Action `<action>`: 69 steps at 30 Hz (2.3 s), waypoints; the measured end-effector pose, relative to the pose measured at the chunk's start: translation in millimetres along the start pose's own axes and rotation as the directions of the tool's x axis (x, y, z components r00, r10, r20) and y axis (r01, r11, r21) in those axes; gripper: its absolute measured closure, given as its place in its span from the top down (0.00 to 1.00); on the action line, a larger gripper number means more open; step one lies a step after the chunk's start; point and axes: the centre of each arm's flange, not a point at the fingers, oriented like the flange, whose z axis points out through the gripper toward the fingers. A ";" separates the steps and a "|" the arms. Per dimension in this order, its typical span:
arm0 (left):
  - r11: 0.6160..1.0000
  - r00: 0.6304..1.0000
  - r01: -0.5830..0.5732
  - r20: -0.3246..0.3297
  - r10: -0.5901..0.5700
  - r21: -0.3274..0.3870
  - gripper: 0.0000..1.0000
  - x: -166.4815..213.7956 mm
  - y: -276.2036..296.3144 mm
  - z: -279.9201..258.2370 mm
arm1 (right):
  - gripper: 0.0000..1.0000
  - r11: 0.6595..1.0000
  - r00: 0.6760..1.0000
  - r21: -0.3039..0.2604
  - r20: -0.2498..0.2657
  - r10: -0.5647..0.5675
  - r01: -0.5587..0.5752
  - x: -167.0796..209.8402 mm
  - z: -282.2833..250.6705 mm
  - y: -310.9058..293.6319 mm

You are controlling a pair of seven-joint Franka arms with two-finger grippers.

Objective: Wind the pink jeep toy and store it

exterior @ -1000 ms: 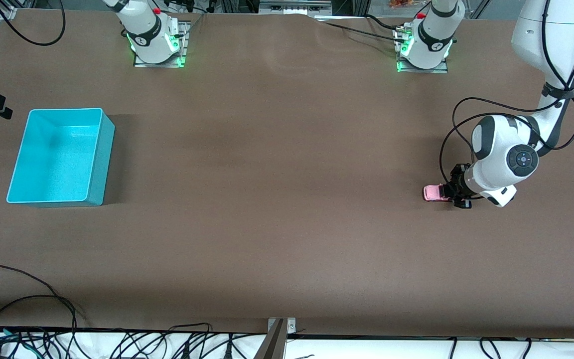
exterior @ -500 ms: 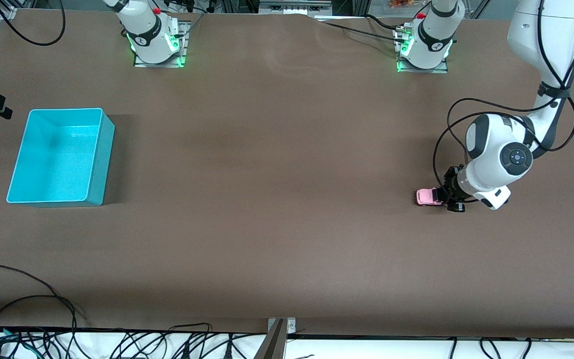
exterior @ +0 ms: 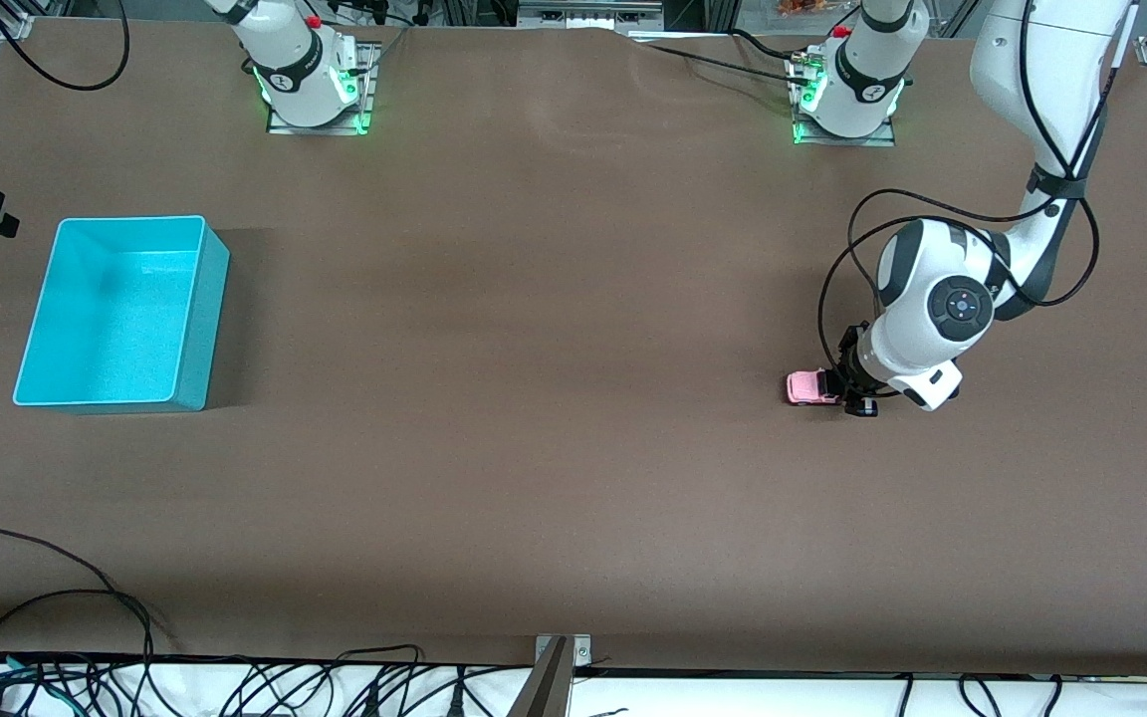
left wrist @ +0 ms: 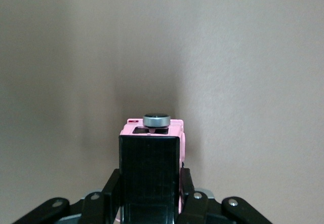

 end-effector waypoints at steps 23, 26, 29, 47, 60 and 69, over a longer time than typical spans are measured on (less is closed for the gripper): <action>0.999 0.999 0.037 0.003 -0.037 0.001 0.49 -13.2 -3.0 19.3 | 1.00 1.000 1.000 0.000 0.000 0.000 0.000 -0.1 -0.3 0.1; 1.000 1.000 0.029 -0.010 -0.029 0.001 0.49 -9.1 -2.5 19.6 | 1.00 1.000 1.000 0.000 0.000 0.000 0.000 -0.1 -0.3 0.1; 1.000 0.999 0.029 -0.022 -0.029 0.002 0.49 -1.5 -1.5 19.7 | 1.00 1.000 1.000 0.000 0.000 0.000 0.000 -0.1 -0.3 0.2; 0.999 0.998 0.029 -0.050 -0.028 0.015 0.49 77.4 6.1 20.5 | 1.00 1.000 1.000 0.000 0.000 0.000 0.000 -0.1 -0.3 0.2; 0.999 0.995 0.037 -0.096 -0.036 0.006 0.49 135.0 7.2 21.0 | 1.00 1.000 1.000 0.000 0.000 -0.013 0.013 0.9 -0.4 -7.1; 0.999 0.993 0.047 -0.104 -0.047 0.001 0.49 155.4 6.7 21.1 | 1.00 1.000 1.000 0.000 0.000 -0.013 0.013 0.9 -0.4 -7.4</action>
